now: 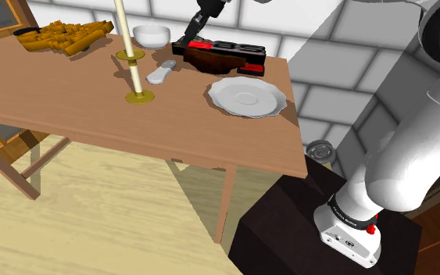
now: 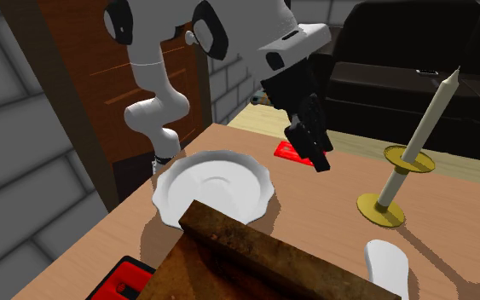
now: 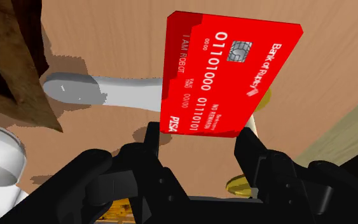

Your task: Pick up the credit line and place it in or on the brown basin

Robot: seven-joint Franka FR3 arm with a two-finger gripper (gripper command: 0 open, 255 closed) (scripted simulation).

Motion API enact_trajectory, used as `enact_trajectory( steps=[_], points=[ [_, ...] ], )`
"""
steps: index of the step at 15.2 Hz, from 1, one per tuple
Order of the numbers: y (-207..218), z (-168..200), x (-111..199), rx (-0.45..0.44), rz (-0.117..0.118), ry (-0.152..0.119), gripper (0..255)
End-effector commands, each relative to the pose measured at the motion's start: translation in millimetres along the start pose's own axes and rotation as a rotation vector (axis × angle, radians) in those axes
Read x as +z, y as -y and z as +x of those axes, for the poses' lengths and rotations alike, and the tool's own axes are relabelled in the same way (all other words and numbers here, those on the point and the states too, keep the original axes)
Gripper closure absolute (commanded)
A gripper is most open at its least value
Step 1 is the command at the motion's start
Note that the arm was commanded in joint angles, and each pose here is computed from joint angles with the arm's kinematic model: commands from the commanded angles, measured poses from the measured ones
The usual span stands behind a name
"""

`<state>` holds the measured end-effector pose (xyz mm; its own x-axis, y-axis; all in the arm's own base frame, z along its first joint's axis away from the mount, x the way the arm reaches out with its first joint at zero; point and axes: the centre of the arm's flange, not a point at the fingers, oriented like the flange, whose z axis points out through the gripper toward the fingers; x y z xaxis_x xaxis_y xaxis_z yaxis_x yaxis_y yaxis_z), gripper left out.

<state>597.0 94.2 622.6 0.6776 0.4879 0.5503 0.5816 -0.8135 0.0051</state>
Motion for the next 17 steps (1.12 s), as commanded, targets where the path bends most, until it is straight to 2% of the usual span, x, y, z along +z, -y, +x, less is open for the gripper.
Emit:
enact_trajectory(
  steps=[1, 15, 17],
  points=[
    [-26.8, -1.9, -2.8, -0.001, 0.000, 0.000, 255],
    [-213.5, -2.9, -7.9, -0.001, 0.000, 0.000, 255],
    [-213.5, -8.7, 0.9, -0.001, 0.000, 0.000, 255]
  ],
)
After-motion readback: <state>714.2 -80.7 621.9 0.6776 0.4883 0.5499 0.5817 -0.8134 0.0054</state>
